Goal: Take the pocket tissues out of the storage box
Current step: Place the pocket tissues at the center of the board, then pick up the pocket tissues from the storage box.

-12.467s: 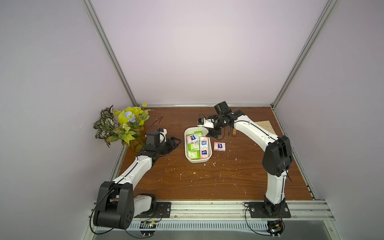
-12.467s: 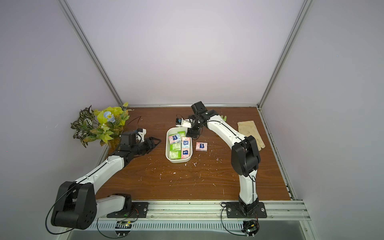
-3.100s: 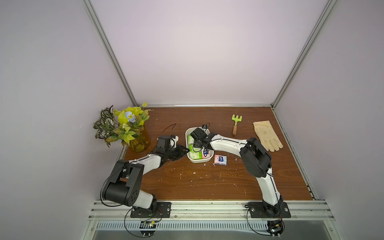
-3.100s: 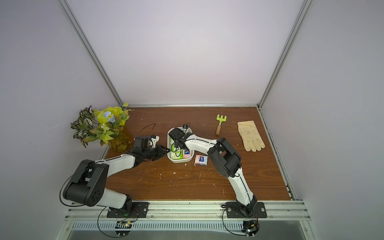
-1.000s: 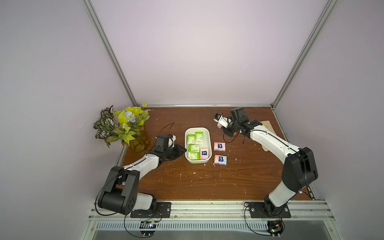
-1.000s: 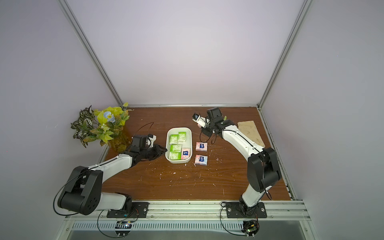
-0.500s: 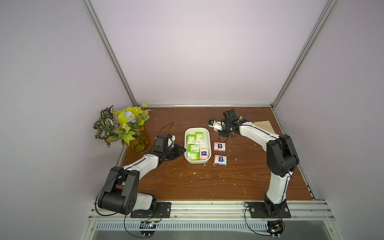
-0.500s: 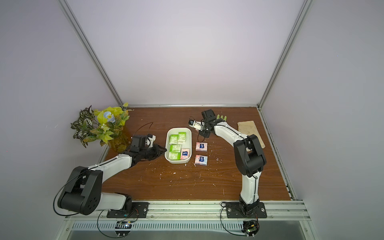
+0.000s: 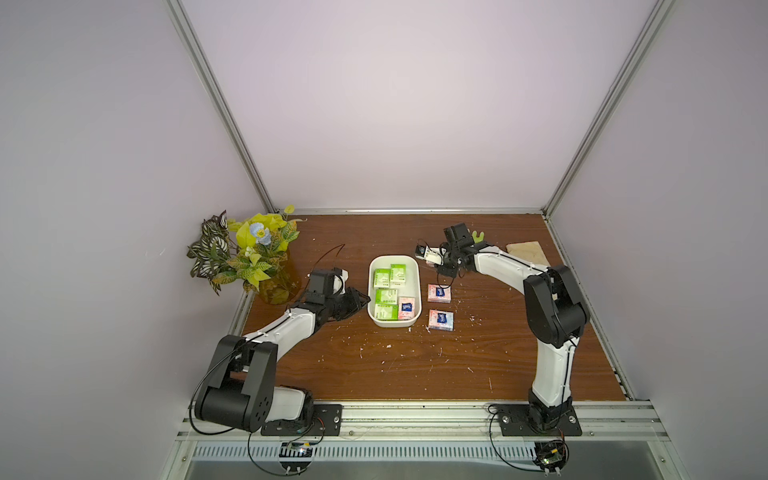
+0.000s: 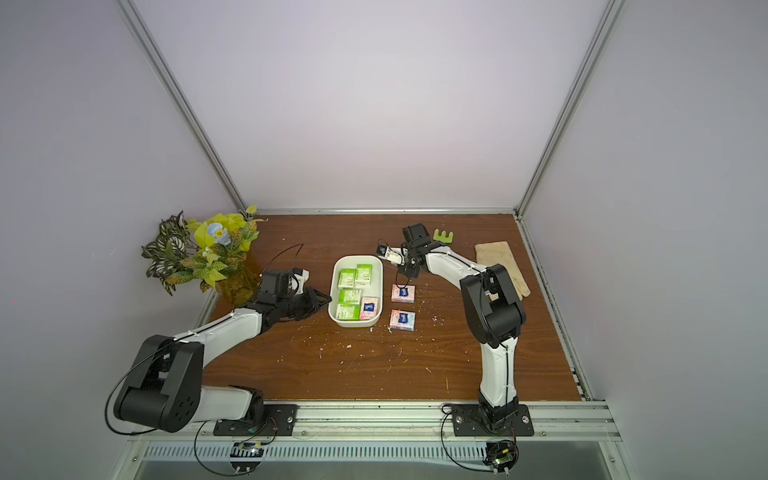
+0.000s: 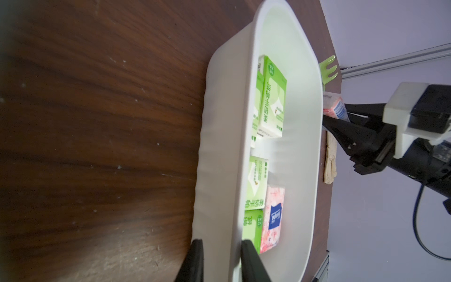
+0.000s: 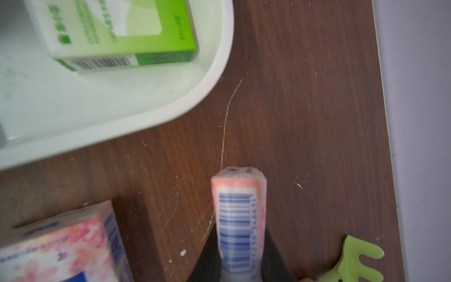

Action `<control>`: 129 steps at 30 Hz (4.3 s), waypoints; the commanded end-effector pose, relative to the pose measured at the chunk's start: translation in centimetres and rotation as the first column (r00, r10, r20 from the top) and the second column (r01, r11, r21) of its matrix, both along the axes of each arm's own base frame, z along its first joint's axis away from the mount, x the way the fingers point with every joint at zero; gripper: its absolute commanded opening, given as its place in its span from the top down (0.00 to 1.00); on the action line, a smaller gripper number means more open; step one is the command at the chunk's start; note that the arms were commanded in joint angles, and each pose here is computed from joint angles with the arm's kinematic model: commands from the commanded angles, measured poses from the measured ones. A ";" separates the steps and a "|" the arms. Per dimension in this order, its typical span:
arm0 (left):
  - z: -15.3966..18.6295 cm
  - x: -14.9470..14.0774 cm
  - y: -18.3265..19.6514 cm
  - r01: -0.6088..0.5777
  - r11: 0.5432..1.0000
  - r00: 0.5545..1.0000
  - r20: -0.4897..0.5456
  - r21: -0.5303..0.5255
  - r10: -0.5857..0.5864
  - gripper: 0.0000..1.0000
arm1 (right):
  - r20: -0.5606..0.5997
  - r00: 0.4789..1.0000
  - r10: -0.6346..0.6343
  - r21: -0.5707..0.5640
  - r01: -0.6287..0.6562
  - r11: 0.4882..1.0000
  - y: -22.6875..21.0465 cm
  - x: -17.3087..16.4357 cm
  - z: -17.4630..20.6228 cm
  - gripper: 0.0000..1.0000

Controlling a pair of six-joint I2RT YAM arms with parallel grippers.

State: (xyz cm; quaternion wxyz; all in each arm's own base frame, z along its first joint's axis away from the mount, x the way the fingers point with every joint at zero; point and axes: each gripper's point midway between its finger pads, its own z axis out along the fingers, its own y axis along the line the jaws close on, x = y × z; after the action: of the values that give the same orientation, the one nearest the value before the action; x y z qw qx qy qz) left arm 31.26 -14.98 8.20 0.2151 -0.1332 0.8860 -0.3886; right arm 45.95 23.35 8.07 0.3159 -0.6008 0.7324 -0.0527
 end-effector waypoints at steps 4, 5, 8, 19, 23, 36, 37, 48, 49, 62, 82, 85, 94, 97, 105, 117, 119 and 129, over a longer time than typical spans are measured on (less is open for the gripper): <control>0.2 -0.4 0.4 0.004 1.000 1.000 0.005 0.010 -0.004 0.77 | 0.038 0.999 0.021 0.017 -0.022 1.000 0.2 0.9 0.2 0.78; 0.2 -0.4 0.4 0.003 1.000 1.000 0.006 0.010 -0.003 0.77 | 0.037 0.999 0.021 0.014 -0.022 1.000 0.1 1.0 0.1 0.78; 0.3 -0.4 0.5 0.002 1.000 1.000 0.005 0.010 -0.002 0.77 | 0.032 0.999 0.021 0.008 -0.021 1.000 -0.1 1.1 -0.4 0.75; 0.4 -0.5 0.6 -0.006 1.000 1.000 0.010 0.012 0.006 0.77 | 0.009 1.000 0.026 0.026 -0.026 0.999 0.0 0.7 -1.3 0.62; 0.5 -0.5 0.6 -0.005 1.000 1.000 0.012 0.010 0.005 0.77 | -0.003 1.000 0.029 0.034 -0.029 0.999 0.0 0.2 -1.1 0.54; 0.8 -0.5 0.5 -0.003 1.000 1.000 0.019 0.004 0.003 0.76 | 0.022 0.999 0.026 0.157 -0.029 0.987 0.4 -1.9 5.2 0.22; 0.8 -0.5 0.5 0.000 1.000 1.000 0.021 0.001 0.000 0.76 | 0.031 0.999 0.027 0.183 -0.032 0.983 0.7 -2.1 6.3 0.20; 1.5 -0.3 -0.2 0.033 0.999 0.999 0.038 -0.032 -0.032 0.72 | -0.165 0.950 -0.266 0.594 0.311 0.742 3.0 -0.4 17.8 0.19; 1.4 -0.3 -0.3 0.036 0.999 0.999 0.035 -0.035 -0.035 0.72 | -0.235 0.933 -0.274 0.629 0.361 0.688 3.6 -0.6 18.3 0.19; 0.7 -0.3 -2.0 0.076 0.995 0.997 0.027 -0.062 -0.074 0.73 | -0.492 0.740 -0.458 0.564 0.672 0.481 10.7 -3.3 15.5 0.22; 0.0 -0.9 -3.0 0.104 0.991 0.995 0.020 -0.086 -0.103 0.73 | -0.477 0.573 -0.666 0.299 0.819 0.490 13.6 -2.4 4.3 0.36; 0.0 -0.9 -2.9 0.103 0.991 0.995 0.021 -0.085 -0.102 0.74 | -0.485 0.559 -0.672 0.282 0.828 0.485 13.8 -2.3 3.1 0.40; -0.2 -1.1 -2.9 0.103 0.991 0.995 0.015 -0.084 -0.102 0.73 | -0.475 0.541 -0.694 0.248 0.839 0.485 13.9 -2.1 0.9 0.40; -0.2 -1.2 -2.9 0.101 0.991 0.995 0.014 -0.082 -0.101 0.73 | -0.459 0.538 -0.707 0.236 0.841 0.487 13.7 -2.3 0.4 0.39; -0.3 -1.1 -2.8 0.098 0.992 0.995 0.015 -0.078 -0.097 0.73 | -0.439 0.524 -0.730 0.192 0.849 0.493 13.0 -2.8 -1.1 0.38; -0.2 -1.2 -2.7 0.097 0.993 0.995 0.013 -0.073 -0.096 0.73 | -0.490 0.529 -0.693 0.180 0.839 0.513 14.5 -3.4 -2.5 0.35; -0.3 -1.2 -2.7 0.097 0.993 0.995 0.012 -0.072 -0.096 0.73 | -0.483 0.524 -0.701 0.167 0.841 0.514 14.3 -3.5 -3.0 0.35; -0.2 -1.0 -2.7 0.095 0.993 0.995 0.014 -0.071 -0.095 0.73 | -0.416 0.523 -0.744 0.150 0.846 0.511 12.8 -3.2 -2.7 0.36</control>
State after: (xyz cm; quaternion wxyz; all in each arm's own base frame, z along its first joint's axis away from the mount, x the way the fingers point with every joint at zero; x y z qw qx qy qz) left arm 30.60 -17.44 8.01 0.2003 -0.1021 0.8744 -0.4300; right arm 42.95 36.97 5.98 0.2439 -0.1267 0.9600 0.0534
